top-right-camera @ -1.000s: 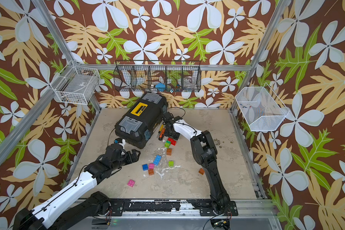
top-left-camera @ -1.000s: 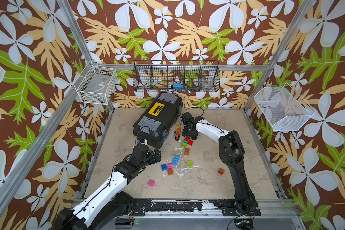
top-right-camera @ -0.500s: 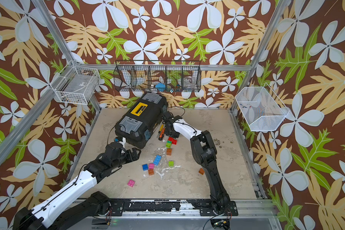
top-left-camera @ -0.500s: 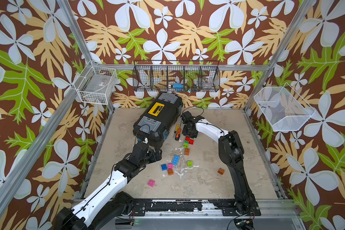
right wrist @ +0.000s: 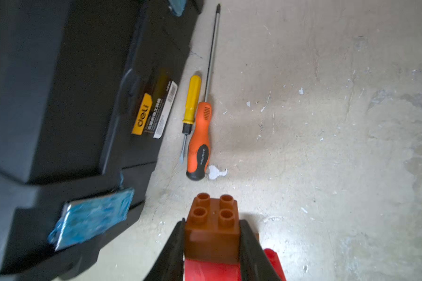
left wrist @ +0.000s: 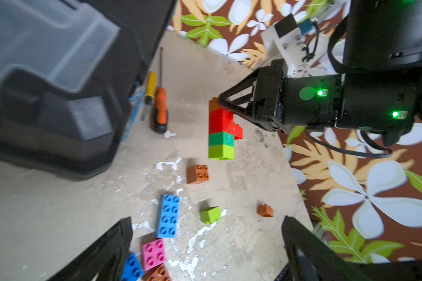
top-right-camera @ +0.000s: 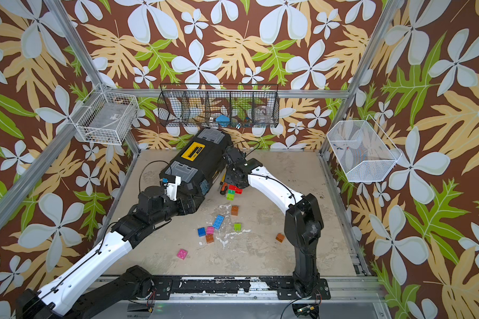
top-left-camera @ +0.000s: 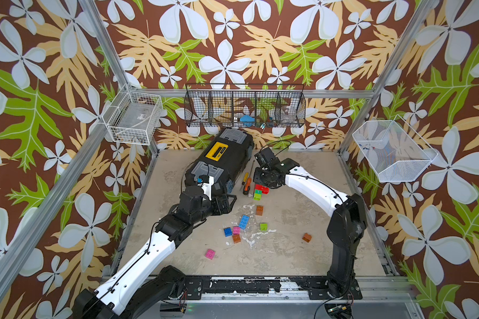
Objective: Assemble the letter h with lego
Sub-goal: Assemble the lego brick with the lego brick.
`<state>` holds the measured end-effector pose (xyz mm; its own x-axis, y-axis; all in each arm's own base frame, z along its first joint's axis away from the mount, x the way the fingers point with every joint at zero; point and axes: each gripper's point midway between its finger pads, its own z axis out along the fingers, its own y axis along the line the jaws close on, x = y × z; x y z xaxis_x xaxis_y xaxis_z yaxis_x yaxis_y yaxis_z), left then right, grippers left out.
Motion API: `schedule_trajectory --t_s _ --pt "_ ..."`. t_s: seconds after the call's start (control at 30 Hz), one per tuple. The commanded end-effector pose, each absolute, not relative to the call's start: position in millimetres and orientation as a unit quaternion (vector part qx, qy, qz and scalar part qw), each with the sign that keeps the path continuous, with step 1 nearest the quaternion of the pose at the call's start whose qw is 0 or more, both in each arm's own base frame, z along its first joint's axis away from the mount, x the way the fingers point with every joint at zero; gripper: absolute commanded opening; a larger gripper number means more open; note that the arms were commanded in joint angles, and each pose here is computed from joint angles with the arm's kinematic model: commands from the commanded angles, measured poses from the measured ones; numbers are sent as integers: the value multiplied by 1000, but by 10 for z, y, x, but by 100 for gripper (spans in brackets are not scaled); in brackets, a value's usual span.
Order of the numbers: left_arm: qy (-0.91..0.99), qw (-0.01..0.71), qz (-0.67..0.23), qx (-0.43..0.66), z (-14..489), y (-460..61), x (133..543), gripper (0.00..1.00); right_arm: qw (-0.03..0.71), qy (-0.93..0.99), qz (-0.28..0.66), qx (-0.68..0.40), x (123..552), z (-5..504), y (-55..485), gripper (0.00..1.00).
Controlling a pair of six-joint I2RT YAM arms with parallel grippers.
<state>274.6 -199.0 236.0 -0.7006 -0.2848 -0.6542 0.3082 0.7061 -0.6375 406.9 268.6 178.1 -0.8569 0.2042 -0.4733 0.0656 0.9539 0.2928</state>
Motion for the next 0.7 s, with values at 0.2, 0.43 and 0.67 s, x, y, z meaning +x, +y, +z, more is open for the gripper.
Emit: schedule_trajectory --t_s 0.2,0.43,0.67 --pt "756 357 -539 101 2666 -2555 2587 92 280 938 206 3 3555 2161 2916 32" --pt "782 346 -509 98 2395 -2689 2630 81 266 932 246 -20 3336 2243 3067 32" --pt "803 335 -486 78 2176 -2711 2668 83 274 926 259 -25 3280 2340 3067 32"
